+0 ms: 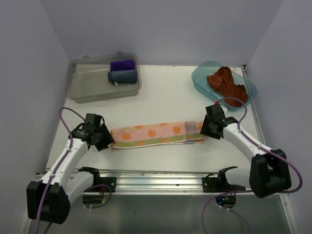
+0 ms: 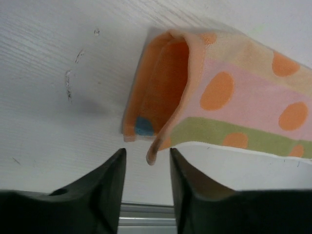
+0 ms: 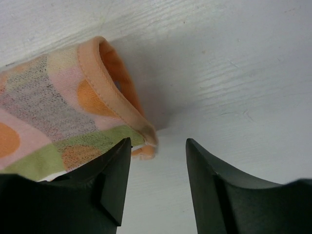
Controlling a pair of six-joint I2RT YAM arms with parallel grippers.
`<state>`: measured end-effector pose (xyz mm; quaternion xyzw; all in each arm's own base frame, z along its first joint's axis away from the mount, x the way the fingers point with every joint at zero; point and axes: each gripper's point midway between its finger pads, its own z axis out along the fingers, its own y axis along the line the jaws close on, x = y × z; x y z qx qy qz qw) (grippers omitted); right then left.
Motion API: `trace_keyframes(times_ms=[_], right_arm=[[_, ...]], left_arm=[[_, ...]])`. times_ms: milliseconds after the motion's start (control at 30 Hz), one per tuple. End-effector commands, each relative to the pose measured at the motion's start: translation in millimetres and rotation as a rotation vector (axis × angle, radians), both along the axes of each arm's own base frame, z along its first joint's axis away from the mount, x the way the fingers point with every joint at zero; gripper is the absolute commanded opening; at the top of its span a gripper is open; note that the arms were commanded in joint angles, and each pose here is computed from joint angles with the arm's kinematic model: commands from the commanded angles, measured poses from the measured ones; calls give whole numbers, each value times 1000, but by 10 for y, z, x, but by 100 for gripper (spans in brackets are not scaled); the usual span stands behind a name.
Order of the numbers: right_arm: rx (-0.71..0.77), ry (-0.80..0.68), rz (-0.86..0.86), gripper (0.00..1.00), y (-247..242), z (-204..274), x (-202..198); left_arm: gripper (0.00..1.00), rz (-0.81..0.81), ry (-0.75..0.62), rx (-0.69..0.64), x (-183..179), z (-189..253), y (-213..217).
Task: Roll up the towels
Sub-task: Fold the towel
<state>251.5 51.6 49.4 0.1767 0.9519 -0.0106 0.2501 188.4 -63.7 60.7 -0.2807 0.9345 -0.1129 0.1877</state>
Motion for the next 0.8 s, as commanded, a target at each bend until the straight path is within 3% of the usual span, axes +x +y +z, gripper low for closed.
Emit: trace_keyframes(times_ms=[0, 33, 133, 233, 333, 533, 767], right_arm=[[1, -61, 2, 54, 2, 237, 133], [9, -92, 5, 56, 19, 346, 188], [41, -127, 25, 54, 105, 493, 283], [69, -136, 56, 30, 258, 533, 420], [77, -139, 87, 13, 419, 534, 544], [90, -74, 110, 10, 584, 288, 767], [34, 18, 92, 10, 493, -131, 758]], left_arm=[[51, 9, -66, 14, 118, 224, 38], [59, 13, -78, 21, 132, 270, 52], [61, 9, -158, 17, 288, 458, 38], [55, -6, -197, -15, 450, 566, -39], [48, -22, -213, -35, 589, 586, -113], [44, -116, -216, -72, 833, 531, -317], [44, -96, -75, 33, 952, 33, -167]])
